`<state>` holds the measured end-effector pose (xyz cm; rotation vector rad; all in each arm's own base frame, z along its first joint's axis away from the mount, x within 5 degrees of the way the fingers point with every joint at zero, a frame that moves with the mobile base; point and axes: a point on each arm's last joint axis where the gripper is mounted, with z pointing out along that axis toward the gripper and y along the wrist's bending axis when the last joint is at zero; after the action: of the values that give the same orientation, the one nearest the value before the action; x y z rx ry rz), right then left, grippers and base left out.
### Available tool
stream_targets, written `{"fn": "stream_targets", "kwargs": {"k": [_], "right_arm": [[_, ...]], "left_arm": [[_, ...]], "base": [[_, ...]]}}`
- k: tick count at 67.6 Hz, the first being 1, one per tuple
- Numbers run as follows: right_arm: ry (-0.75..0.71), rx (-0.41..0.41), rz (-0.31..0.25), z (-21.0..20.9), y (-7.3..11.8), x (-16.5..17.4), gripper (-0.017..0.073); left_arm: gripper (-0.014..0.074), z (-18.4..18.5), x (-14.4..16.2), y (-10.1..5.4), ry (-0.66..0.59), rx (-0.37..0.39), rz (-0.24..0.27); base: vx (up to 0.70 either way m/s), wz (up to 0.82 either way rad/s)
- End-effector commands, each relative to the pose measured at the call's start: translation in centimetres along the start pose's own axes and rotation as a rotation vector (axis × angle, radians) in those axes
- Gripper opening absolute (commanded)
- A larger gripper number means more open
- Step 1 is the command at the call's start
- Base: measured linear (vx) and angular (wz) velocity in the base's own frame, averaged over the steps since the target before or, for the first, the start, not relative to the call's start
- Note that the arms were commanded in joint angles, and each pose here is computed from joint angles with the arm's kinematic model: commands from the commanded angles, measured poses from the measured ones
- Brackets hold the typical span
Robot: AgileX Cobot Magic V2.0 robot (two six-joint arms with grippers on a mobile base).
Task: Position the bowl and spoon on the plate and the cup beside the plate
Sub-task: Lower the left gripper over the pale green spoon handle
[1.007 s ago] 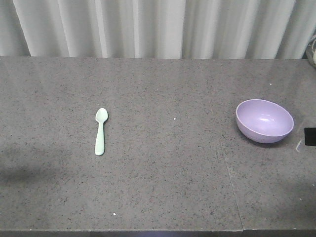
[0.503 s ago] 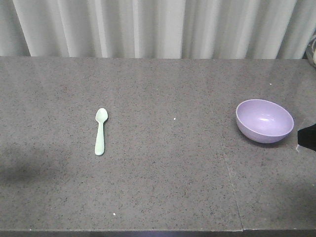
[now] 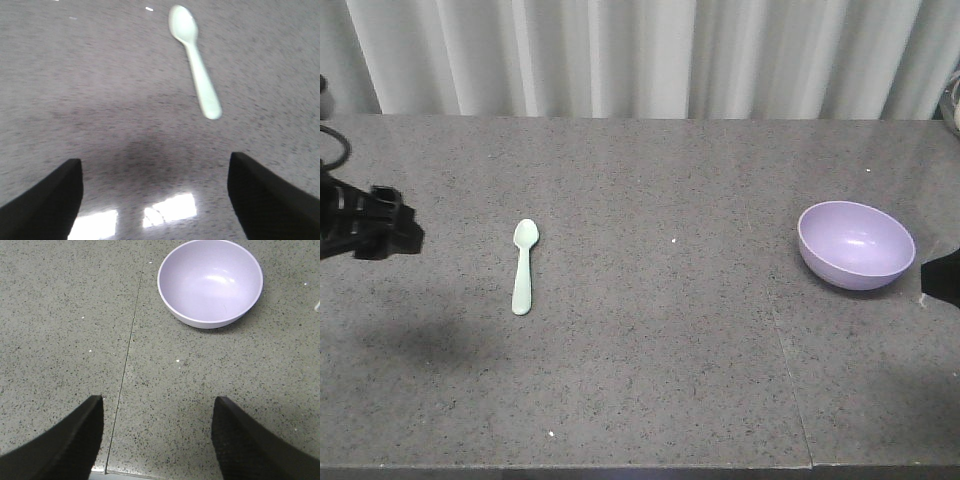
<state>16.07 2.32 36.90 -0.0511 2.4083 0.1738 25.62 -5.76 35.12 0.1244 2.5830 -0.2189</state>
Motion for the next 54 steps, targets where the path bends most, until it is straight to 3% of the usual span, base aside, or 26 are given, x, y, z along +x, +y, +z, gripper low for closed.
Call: {"fn": "stream_targets", "kwargs": {"k": [1, 11, 22, 33, 54], "right_arm": [[-0.092, 0.002, -0.007, -0.9, 0.0, -1.1, 0.0466], [-0.092, 0.002, -0.007, -0.9, 0.0, -1.1, 0.0466], [-0.092, 0.002, -0.007, -0.9, 0.0, -1.1, 0.0466], [-0.092, 0.003, -0.008, -0.9, 0.0, -1.1, 0.0466], [-0.096, 0.021, -0.02, -0.9, -0.2, -1.1, 0.0466]], "left_arm": [[0.0575, -0.2, -2.0, -2.1, -0.087, 0.054, 0.001], [0.0575, 2.3, -4.1, -4.1, -0.04, 0.007, 0.027], [0.0575, 5.9, -6.0, -5.7, 0.026, -0.042, -0.001], [0.0575, 9.4, -7.0, -6.2, 0.083, -0.057, -0.065], [0.0575, 13.0, -8.0, -6.6, 0.11, -0.068, -0.074]], "base": [[0.0, 0.0], [0.0, 0.0], [0.0, 0.0], [0.0, 0.0], [0.0, 0.0]]}}
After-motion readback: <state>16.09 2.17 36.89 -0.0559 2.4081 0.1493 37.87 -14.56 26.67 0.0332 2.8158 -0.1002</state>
